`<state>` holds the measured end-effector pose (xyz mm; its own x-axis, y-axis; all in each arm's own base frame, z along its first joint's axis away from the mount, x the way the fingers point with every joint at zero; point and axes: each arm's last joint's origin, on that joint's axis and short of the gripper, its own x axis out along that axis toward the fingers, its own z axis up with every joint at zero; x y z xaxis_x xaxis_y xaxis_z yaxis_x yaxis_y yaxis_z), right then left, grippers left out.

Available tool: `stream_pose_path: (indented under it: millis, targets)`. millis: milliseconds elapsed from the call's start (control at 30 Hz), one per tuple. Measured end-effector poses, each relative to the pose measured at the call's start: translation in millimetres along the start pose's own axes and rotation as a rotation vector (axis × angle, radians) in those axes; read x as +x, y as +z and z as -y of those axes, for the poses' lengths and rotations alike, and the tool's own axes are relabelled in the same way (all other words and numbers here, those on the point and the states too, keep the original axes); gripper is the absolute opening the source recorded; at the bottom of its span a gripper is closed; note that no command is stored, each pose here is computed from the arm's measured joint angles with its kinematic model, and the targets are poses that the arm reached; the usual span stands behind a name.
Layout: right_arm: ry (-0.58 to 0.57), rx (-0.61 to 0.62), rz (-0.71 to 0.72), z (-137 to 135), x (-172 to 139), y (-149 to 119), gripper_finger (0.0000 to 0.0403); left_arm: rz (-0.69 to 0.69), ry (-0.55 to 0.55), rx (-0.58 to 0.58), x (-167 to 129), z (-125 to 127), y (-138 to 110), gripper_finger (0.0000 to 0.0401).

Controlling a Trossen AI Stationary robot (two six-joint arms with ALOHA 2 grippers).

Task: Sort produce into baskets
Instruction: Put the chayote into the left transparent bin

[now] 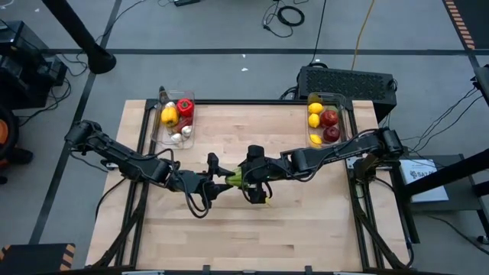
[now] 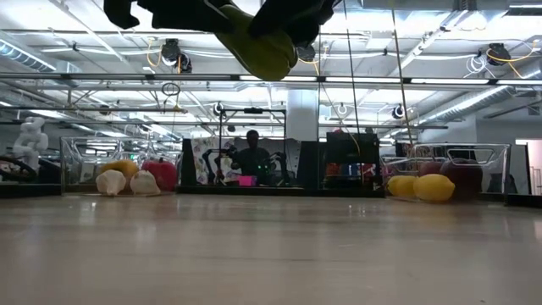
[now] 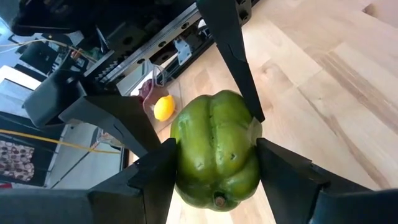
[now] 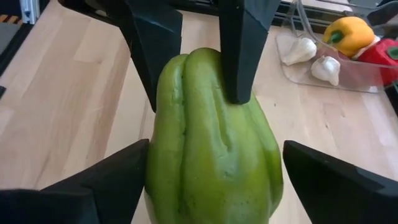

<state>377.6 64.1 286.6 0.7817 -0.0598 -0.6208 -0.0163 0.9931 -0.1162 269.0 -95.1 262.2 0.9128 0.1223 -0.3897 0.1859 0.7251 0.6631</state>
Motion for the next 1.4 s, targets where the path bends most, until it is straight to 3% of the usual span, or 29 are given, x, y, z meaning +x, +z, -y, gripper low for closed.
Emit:
stream_pose_path:
  millis: [533,767,900,1133,1400]
  targets:
    - [-0.012,0.019,0.035,0.3,-0.1,3.4,0.0358,-0.019,-0.004,0.014,-0.1,0.8,-1.7,0.0214]
    - [-0.017,0.017,0.082,0.9,-1.3,8.2,0.0391,-0.020,-0.008,0.016,-0.2,1.2,-1.9,0.0214]
    - [-0.027,0.001,0.135,4.2,-17.0,15.9,0.0398,-0.022,-0.009,0.012,-0.2,1.3,-2.0,0.0214]
    - [-0.075,-0.004,0.212,-3.4,-81.3,26.0,0.0394,-0.098,0.018,0.038,-0.5,2.4,-7.5,0.0214]
    - [-0.031,-0.022,0.072,-27.9,-107.5,7.2,0.0393,-0.326,0.203,0.081,-1.9,-5.9,-23.7,0.0214]
